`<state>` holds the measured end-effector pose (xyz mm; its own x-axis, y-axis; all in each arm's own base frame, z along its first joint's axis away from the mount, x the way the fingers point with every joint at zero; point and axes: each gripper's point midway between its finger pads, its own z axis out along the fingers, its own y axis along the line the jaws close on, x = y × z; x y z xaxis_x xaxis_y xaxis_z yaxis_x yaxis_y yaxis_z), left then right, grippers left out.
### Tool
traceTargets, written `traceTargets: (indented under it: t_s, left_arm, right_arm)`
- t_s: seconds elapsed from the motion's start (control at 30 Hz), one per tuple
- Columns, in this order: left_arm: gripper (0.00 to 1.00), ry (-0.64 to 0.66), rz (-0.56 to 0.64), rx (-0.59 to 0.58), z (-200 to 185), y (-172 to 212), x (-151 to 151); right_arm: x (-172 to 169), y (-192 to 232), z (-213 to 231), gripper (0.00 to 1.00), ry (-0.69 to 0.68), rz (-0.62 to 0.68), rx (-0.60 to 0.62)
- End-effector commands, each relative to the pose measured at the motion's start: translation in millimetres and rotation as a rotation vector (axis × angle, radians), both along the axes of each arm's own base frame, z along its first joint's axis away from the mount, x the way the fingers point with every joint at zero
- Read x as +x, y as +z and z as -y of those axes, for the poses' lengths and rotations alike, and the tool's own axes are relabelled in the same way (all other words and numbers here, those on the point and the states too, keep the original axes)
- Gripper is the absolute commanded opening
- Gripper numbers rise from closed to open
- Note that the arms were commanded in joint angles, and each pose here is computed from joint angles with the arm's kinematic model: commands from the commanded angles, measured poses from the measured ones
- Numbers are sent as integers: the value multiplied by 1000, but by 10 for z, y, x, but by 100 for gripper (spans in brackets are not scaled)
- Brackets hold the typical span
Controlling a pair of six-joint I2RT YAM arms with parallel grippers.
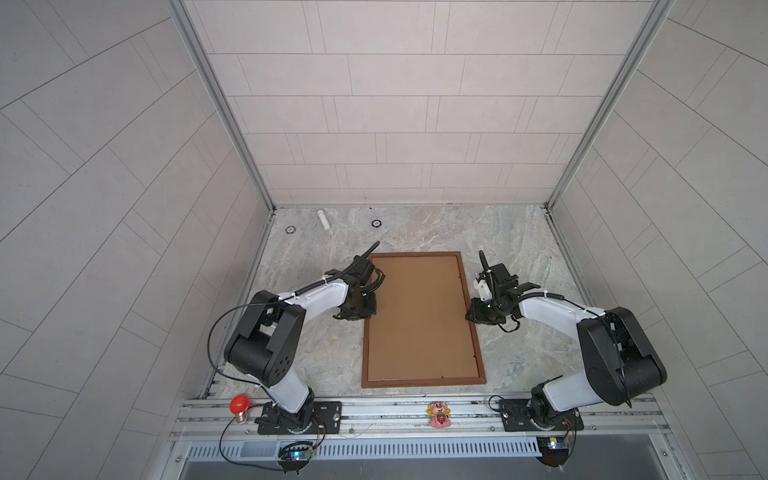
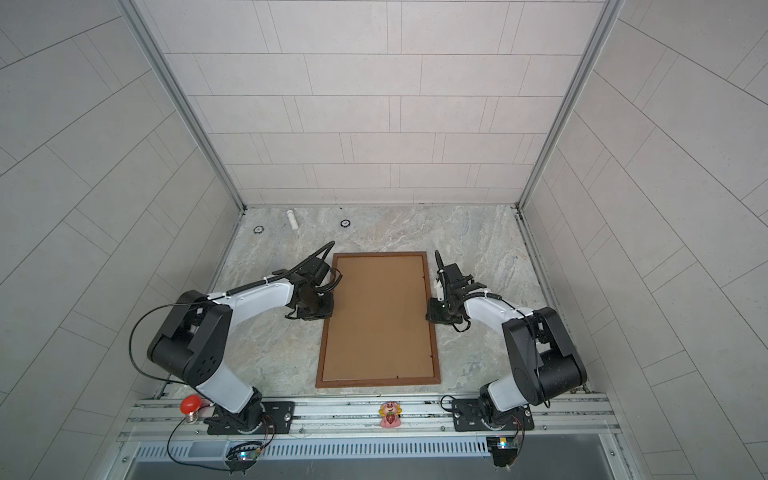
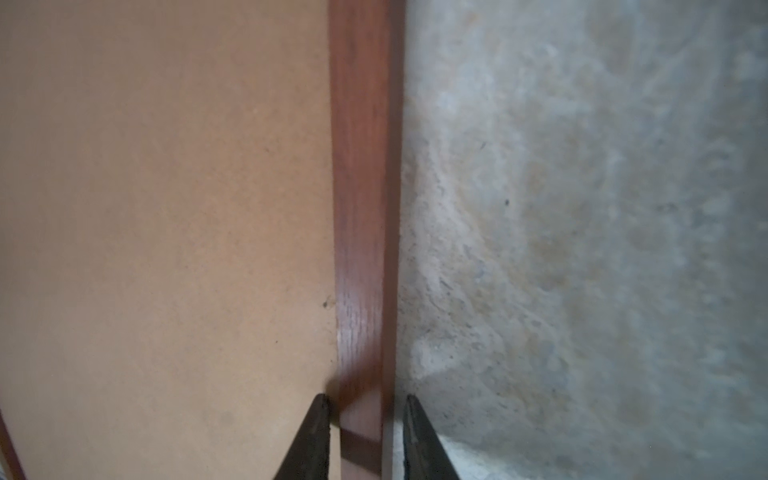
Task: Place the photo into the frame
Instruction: 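Lift both grippers off the frame and draw them back above the far edge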
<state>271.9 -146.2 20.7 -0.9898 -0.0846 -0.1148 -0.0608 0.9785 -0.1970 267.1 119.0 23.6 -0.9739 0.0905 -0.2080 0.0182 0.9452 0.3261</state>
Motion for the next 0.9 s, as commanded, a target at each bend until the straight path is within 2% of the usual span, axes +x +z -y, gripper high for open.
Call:
traceTargets:
  t_s: [0.0, 0.13, 0.23, 0.4, 0.5, 0.6, 0.67, 0.73, 0.87]
  left_arm:
    - [18, -3, -35, 94, -201, 163, -81]
    - [37, -60, -34, 133, -209, 440, 69]
    - [46, -91, -40, 124, -146, 607, 138]
    - [49, -137, -73, 138, -111, 656, 204]
    - [48, -131, -30, 84, 36, 740, 355]
    - [38, -105, 25, 37, 166, 766, 506]
    - [31, -80, 61, -3, 252, 781, 619]
    - [26, -67, 86, -42, 339, 801, 706]
    - [22, -68, 120, -91, 488, 808, 783]
  right_arm:
    - [-109, 120, 44, 33, 12, -35, -34]
    - [16, 477, 66, 35, 17, 53, -47]
    - [85, 643, 48, 35, 35, 109, -41]
    - [233, 700, -21, 30, 43, 139, -20]
    - [387, 720, -101, 26, 39, 173, 13]
    - [582, 785, -220, 20, 45, 189, 51]
    - [762, 846, -332, 11, 55, 205, 79]
    - [938, 893, -437, 6, 70, 218, 87]
    - [1328, 917, -599, 0, 74, 224, 97]
